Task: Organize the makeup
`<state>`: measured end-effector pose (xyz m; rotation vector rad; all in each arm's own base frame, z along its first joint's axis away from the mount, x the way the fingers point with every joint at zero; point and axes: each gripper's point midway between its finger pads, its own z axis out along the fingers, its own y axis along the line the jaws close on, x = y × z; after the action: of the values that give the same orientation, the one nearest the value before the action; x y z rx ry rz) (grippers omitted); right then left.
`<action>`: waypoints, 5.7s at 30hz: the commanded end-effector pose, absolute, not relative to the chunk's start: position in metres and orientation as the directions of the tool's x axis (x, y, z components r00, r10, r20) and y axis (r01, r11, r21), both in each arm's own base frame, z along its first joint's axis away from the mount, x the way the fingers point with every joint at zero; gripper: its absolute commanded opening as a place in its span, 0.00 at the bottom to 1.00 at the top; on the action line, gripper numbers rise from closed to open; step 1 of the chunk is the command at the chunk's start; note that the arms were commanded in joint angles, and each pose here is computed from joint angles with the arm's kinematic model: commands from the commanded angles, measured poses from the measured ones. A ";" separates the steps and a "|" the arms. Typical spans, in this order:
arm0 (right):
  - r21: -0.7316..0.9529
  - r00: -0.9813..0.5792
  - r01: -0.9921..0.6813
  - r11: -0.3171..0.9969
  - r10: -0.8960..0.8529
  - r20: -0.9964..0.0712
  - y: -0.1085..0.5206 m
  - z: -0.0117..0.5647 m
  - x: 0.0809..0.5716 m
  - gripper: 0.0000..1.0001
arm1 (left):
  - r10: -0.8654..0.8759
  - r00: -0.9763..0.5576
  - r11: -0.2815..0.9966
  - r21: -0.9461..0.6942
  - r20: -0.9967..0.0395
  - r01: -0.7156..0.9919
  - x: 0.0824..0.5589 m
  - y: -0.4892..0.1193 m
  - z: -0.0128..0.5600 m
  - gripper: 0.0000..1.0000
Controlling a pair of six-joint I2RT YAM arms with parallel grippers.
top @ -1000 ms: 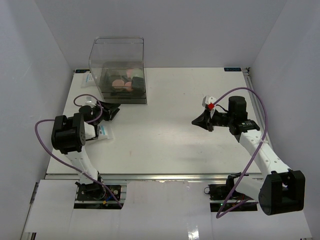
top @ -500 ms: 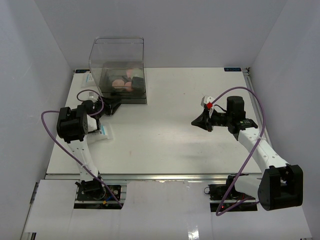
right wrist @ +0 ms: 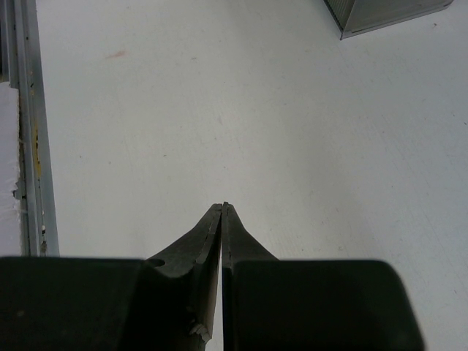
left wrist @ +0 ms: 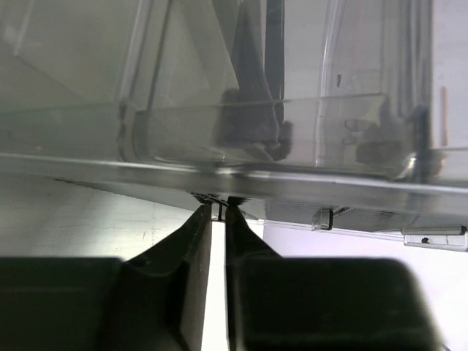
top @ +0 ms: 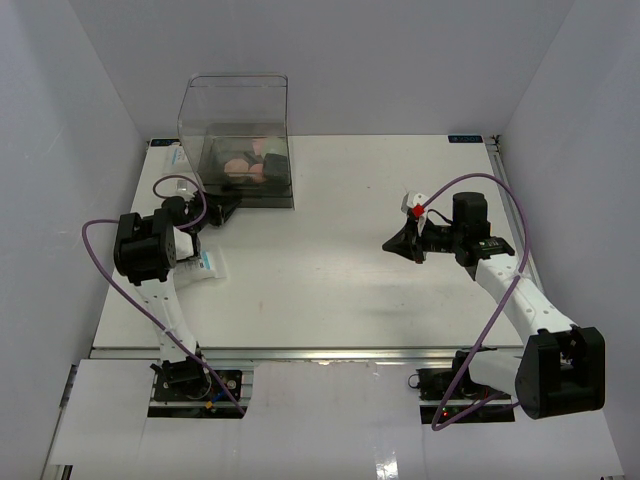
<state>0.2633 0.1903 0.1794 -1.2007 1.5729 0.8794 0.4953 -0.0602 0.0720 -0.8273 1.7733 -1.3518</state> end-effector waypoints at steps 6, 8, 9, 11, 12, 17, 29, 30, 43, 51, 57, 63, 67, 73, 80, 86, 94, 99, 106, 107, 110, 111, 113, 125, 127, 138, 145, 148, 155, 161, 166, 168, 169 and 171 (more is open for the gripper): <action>-0.028 -0.050 -0.966 0.257 -0.293 -0.955 0.190 0.181 0.268 0.08 | -0.836 -0.517 0.249 -0.967 -0.185 -0.057 0.476 -0.063 0.072 0.17; -0.034 -0.044 -0.965 0.258 -0.293 -0.955 0.189 0.183 0.267 0.08 | -0.835 -0.518 0.253 -0.966 -0.187 -0.060 0.465 -0.064 0.073 0.17; -0.035 -0.044 -0.965 0.259 -0.293 -0.955 0.189 0.183 0.267 0.08 | -0.834 -0.520 0.256 -0.965 -0.187 -0.064 0.460 -0.066 0.072 0.17; -0.038 -0.041 -0.965 0.259 -0.292 -0.956 0.189 0.184 0.267 0.08 | -0.831 -0.522 0.264 -0.962 -0.190 -0.071 0.448 -0.067 0.071 0.16; -0.039 -0.039 -0.965 0.258 -0.292 -0.956 0.189 0.184 0.267 0.08 | -0.830 -0.525 0.268 -0.960 -0.190 -0.076 0.442 -0.068 0.070 0.16; -0.046 -0.029 -0.966 0.254 -0.286 -0.958 0.190 0.188 0.265 0.08 | -0.820 -0.532 0.303 -0.949 -0.210 -0.092 0.404 -0.073 0.069 0.17; -0.061 -0.011 -0.967 0.249 -0.277 -0.961 0.190 0.194 0.262 0.08 | -0.796 -0.538 0.402 -0.907 -0.278 -0.126 0.370 -0.072 0.077 0.38; -0.062 -0.009 -0.967 0.249 -0.277 -0.961 0.190 0.194 0.262 0.08 | -0.790 -0.539 0.418 -0.900 -0.293 -0.123 0.371 -0.071 0.080 0.45; -0.089 0.020 -0.965 0.245 -0.271 -0.963 0.190 0.202 0.258 0.08 | -0.723 -0.485 0.589 -0.806 -0.491 -0.062 0.370 -0.054 0.145 0.70; -0.109 0.042 -0.963 0.245 -0.263 -0.964 0.190 0.210 0.255 0.08 | -0.809 -0.363 0.580 -0.729 -0.463 -0.364 0.326 -0.018 0.140 0.82; -0.117 0.054 -0.963 0.241 -0.255 -0.965 0.190 0.214 0.252 0.08 | -0.902 -0.230 0.423 -0.647 -0.364 -0.634 0.281 0.005 0.125 0.81; -0.128 0.066 -0.962 0.241 -0.252 -0.966 0.190 0.217 0.250 0.08 | -0.943 -0.124 0.289 -0.580 -0.308 -0.762 0.254 0.017 0.105 0.79; -0.133 0.071 -0.961 0.241 -0.251 -0.965 0.189 0.219 0.249 0.08 | -0.956 -0.097 0.245 -0.573 -0.276 -0.782 0.260 0.020 0.094 0.78; -0.136 0.073 -0.961 0.242 -0.253 -0.965 0.189 0.218 0.249 0.08 | -0.967 -0.072 0.196 -0.530 -0.246 -0.825 0.275 0.033 0.071 0.77; -0.130 0.068 -0.962 0.240 -0.253 -0.965 0.189 0.217 0.250 0.08 | -0.965 -0.031 0.163 -0.499 -0.262 -0.851 0.282 0.056 0.054 0.74; -0.126 0.063 -0.962 0.241 -0.254 -0.965 0.189 0.215 0.250 0.08 | -0.966 0.005 0.129 -0.498 -0.259 -0.857 0.280 0.072 0.043 0.62; -0.121 0.057 -0.962 0.243 -0.255 -0.965 0.189 0.214 0.250 0.08 | -0.955 0.052 0.118 -0.535 -0.292 -0.836 0.270 0.088 0.044 0.27; -0.124 0.059 -0.962 0.244 -0.254 -0.965 0.188 0.215 0.250 0.08 | -0.928 0.002 0.252 -0.634 -0.372 -0.731 0.284 0.086 0.078 0.21; -0.124 0.061 -0.962 0.244 -0.253 -0.966 0.188 0.215 0.250 0.08 | -0.871 -0.118 0.480 -0.774 -0.477 -0.413 0.306 0.054 0.139 0.09; -0.124 0.061 -0.962 0.243 -0.253 -0.966 0.188 0.215 0.249 0.08 | -0.863 -0.129 0.498 -0.783 -0.488 -0.372 0.307 0.049 0.147 0.08; -0.123 0.060 -0.962 0.242 -0.252 -0.966 0.188 0.215 0.250 0.08 | -0.840 -0.167 0.543 -0.808 -0.516 -0.231 0.315 0.035 0.175 0.07; -0.123 0.060 -0.962 0.242 -0.252 -0.966 0.188 0.215 0.250 0.08 | -0.836 -0.189 0.547 -0.813 -0.516 -0.202 0.318 0.029 0.178 0.07; -0.122 0.059 -0.963 0.242 -0.252 -0.966 0.188 0.215 0.250 0.08 | -0.805 -0.249 0.576 -0.811 -0.539 -0.107 0.327 0.012 0.189 0.07; -0.113 0.047 -0.962 0.250 -0.256 -0.966 0.187 0.212 0.251 0.08 | -0.476 -0.381 0.787 -0.577 -0.793 0.219 0.389 -0.078 0.228 0.07; -0.110 0.043 -0.962 0.251 -0.257 -0.965 0.187 0.211 0.252 0.08 | -0.419 -0.363 0.828 -0.514 -0.832 0.223 0.400 -0.077 0.227 0.07; -0.094 0.024 -0.963 0.254 -0.264 -0.964 0.187 0.204 0.254 0.08 | -0.154 -0.365 0.917 -0.270 -0.918 0.293 0.430 -0.113 0.189 0.07; -0.089 0.017 -0.962 0.257 -0.269 -0.963 0.187 0.201 0.256 0.08 | -0.052 -0.381 0.935 -0.179 -0.923 0.307 0.439 -0.125 0.165 0.07; -0.085 0.012 -0.962 0.258 -0.271 -0.963 0.186 0.200 0.257 0.08 | 0.003 -0.391 0.939 -0.132 -0.920 0.318 0.441 -0.128 0.153 0.07; -0.080 0.006 -0.962 0.259 -0.273 -0.962 0.186 0.198 0.257 0.08 | 0.104 -0.441 0.922 -0.080 -0.891 0.379 0.436 -0.132 0.126 0.07; -0.079 0.006 -0.962 0.259 -0.273 -0.962 0.186 0.198 0.257 0.08 | 0.179 -0.482 0.895 -0.061 -0.858 0.441 0.428 -0.135 0.108 0.09; -0.082 0.010 -0.963 0.256 -0.271 -0.963 0.186 0.199 0.256 0.09 | 0.215 -0.511 0.877 -0.066 -0.832 0.476 0.418 -0.139 0.101 0.10; -0.082 0.012 -0.964 0.254 -0.268 -0.963 0.187 0.200 0.256 0.08 | 0.223 -0.502 0.872 -0.059 -0.836 0.485 0.418 -0.139 0.104 0.10; -0.083 0.013 -0.964 0.253 -0.267 -0.964 0.187 0.200 0.255 0.08 | 0.234 -0.517 0.866 -0.065 -0.823 0.495 0.413 -0.140 0.101 0.10; -0.083 0.013 -0.964 0.252 -0.267 -0.964 0.187 0.200 0.255 0.08 | 0.245 -0.526 0.859 -0.070 -0.815 0.508 0.409 -0.141 0.101 0.10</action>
<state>0.2560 0.1860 0.1964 -1.2106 1.5048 0.8307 0.4099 -0.1303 0.0784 0.4628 2.1837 -0.3387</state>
